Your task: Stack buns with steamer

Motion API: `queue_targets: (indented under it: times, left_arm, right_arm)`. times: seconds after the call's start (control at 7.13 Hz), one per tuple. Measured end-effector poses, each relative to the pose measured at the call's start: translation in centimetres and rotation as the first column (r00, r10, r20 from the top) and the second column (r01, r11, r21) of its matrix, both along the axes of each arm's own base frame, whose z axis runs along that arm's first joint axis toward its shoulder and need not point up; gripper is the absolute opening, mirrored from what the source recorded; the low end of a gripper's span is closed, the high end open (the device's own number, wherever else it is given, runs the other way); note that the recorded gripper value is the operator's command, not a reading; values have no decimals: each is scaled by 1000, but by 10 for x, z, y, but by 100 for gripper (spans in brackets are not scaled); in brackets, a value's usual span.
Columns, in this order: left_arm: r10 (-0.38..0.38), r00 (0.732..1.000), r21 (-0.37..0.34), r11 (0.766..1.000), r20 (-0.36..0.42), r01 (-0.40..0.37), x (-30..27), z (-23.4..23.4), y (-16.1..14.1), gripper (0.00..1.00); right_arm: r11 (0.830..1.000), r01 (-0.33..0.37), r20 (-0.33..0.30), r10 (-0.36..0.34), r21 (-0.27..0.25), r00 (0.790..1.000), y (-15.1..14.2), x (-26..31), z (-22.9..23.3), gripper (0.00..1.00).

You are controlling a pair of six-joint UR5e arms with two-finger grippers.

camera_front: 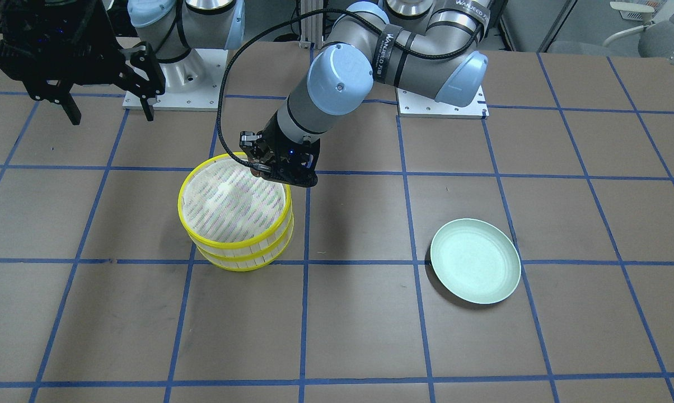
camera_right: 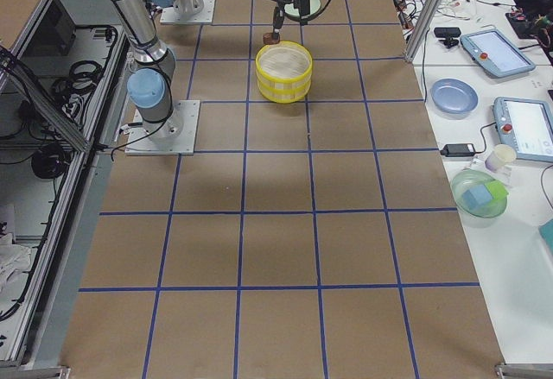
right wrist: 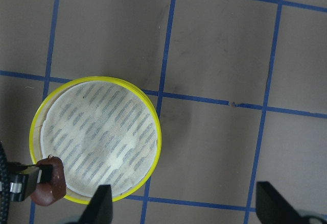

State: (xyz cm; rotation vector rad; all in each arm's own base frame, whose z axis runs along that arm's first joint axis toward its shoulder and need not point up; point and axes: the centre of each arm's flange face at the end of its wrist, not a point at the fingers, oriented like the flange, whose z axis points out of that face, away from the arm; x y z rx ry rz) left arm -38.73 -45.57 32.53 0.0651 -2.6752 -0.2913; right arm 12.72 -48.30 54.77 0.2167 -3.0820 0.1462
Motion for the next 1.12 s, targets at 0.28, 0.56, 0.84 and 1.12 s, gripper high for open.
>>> queue_targets:
  times: [0.28,0.56,0.84,1.12]
  left_arm:
    - [-2,1000,0,1000,4,2,0,-10,0,67]
    - [6,1000,-19,1000,3,-6,-1,-14,-5,100]
    - [13,999,-67,998,36,-10,2,-12,-13,100]
    - [40,987,-140,990,157,-18,23,-4,-25,100]
  right_arm:
    - [1000,25,16,-25,5,1000,2,2,0,100]
    - [999,31,14,-31,10,999,4,2,0,100]
    - [999,32,12,-32,16,999,5,2,0,97]
    - [999,31,17,-31,11,999,3,2,-1,96]
